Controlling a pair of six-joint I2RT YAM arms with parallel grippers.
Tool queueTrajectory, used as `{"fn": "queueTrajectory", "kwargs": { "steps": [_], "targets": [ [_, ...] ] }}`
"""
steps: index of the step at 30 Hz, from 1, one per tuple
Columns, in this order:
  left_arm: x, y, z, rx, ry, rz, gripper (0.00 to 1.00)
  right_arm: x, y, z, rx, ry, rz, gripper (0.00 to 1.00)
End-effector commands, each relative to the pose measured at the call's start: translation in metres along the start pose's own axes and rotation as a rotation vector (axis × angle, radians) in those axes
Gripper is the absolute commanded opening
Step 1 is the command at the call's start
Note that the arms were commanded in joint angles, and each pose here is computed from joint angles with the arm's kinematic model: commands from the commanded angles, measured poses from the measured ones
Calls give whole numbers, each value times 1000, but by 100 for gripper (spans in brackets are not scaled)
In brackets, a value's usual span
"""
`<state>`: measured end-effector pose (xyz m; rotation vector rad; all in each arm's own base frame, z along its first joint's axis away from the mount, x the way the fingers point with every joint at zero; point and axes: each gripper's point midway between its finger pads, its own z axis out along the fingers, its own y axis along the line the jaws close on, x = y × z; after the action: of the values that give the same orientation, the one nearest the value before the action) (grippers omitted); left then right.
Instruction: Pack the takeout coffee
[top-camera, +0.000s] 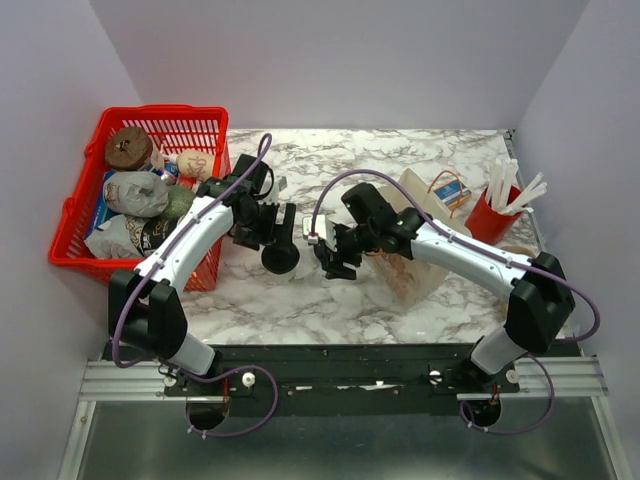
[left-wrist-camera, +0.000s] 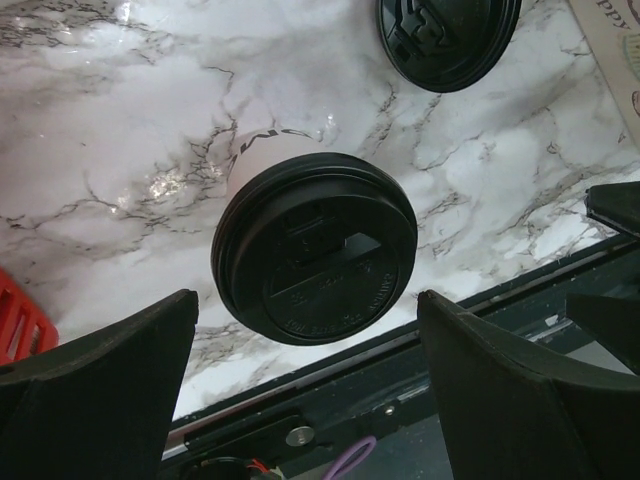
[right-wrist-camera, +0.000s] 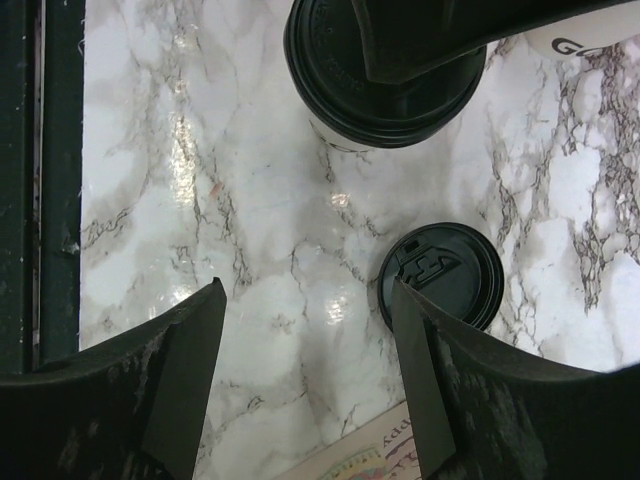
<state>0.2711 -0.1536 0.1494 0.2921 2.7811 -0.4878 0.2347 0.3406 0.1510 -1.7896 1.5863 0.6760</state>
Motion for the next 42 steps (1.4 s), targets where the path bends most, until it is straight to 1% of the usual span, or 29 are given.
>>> {"fn": "queueTrajectory", "kwargs": {
  "steps": [1, 3, 7, 14, 20, 26, 30, 31, 32, 33, 36, 38, 40, 41, 42],
  "targets": [
    [1, -11, 3, 20, 11, -10, 99, 4, 0, -5, 22, 7, -12, 76],
    [-6, -12, 1, 7, -4, 4, 99, 6, 0, -5, 22, 12, -11, 76],
    [-8, -9, 3, -20, 6, 4, 98, 5, 0, -4, 22, 8, -12, 76],
    [-3, -13, 9, -12, 40, 2, 98, 3, -6, -3, 33, 10, -20, 76],
    [-7, -28, 12, 32, 39, 57, 96, 6, -7, -3, 36, 18, -21, 76],
    [-24, -43, 16, 55, 11, 132, 95, 7, -11, -7, 58, 21, -21, 76],
    [-46, -55, 13, 80, -37, 188, 95, 6, -13, -14, 74, 13, -23, 76],
    [-50, -55, 12, 78, -49, 208, 95, 7, -14, -15, 79, 15, -22, 76],
    [-54, -50, 13, 37, -59, 219, 96, 6, -16, -18, 87, 10, -24, 76],
    [-60, -49, 7, 12, -82, 229, 98, 8, -16, -19, 86, 12, -19, 76],
    [-55, -34, -3, -69, -87, 250, 99, 6, -14, -21, 85, 5, -20, 76],
    [-41, -33, -6, -57, -57, 272, 99, 4, -15, -22, 87, 0, -20, 76],
    [-21, -35, -1, -40, -12, 298, 99, 5, -15, -21, 85, 2, -17, 76],
    [-16, -38, -3, -31, -15, 319, 99, 4, -17, -21, 87, 0, -18, 77],
    [-7, -37, 2, -32, 5, 354, 99, 3, -17, -20, 88, -1, -21, 77]
  ]
}}
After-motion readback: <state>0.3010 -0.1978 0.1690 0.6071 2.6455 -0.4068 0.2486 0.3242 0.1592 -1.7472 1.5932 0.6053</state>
